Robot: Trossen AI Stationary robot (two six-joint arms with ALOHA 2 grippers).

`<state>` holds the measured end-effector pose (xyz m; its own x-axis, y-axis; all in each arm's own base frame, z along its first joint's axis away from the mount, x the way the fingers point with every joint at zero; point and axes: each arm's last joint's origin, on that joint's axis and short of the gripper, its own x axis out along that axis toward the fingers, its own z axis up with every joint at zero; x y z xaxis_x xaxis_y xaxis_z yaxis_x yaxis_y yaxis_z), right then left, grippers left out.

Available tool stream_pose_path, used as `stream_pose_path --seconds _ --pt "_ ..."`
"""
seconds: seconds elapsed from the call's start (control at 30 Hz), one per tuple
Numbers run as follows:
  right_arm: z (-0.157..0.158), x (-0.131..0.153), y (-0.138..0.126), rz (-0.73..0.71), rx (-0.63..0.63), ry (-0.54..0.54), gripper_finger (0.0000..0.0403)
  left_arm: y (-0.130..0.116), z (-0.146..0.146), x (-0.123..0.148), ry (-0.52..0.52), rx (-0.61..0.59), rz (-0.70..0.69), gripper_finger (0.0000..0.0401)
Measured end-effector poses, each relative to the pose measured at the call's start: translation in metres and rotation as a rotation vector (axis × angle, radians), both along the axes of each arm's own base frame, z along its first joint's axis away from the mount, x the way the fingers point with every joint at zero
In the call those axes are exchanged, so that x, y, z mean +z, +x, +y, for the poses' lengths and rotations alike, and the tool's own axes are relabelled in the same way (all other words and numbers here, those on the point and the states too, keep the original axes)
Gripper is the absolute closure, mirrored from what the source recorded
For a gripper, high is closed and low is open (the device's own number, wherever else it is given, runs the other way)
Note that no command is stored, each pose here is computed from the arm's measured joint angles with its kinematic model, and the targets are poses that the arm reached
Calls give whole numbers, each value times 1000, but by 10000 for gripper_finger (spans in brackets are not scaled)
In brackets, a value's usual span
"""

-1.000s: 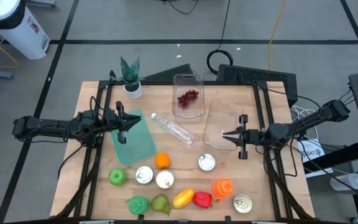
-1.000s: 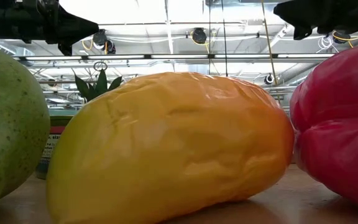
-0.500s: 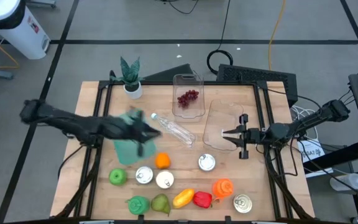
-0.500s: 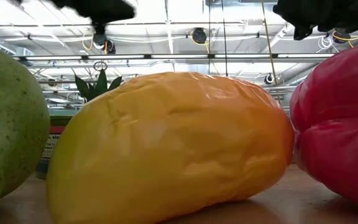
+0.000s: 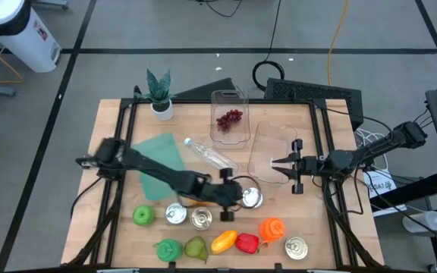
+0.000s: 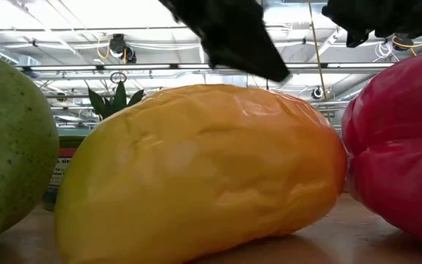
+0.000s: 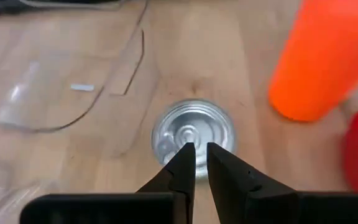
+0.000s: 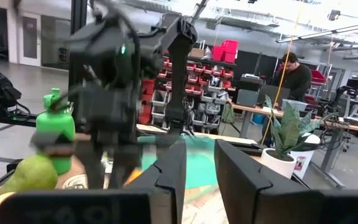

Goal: Pick & Place Food Item
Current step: Adjust the blue and pink tuna can on the table

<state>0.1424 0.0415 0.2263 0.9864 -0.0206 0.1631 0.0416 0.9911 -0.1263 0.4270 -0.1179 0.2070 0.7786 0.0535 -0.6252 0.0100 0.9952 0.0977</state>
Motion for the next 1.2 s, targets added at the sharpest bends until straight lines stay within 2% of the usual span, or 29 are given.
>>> stream_pose_path --seconds 0.13,0.23,0.43,0.6,0.77,0.97,1.2 --pt "0 0 0 -2 -1 -7 325 24 6 -17 -10 -59 59 350" --pt "0 1 0 -9 -1 -8 325 34 14 -25 -25 -59 102 350" --pt "0 2 -1 -18 -2 -10 325 38 39 -40 -99 -12 203 350" --pt "0 3 -1 -23 -2 -9 325 35 44 -42 -100 -1 254 350" --pt "0 3 -1 -23 0 -6 325 37 40 -39 -42 -40 214 350" --pt "0 3 -1 -25 -2 -15 325 40 20 -39 -1 -158 143 350" --pt "0 3 -1 -29 -1 -19 325 43 23 -56 -31 -192 186 350"
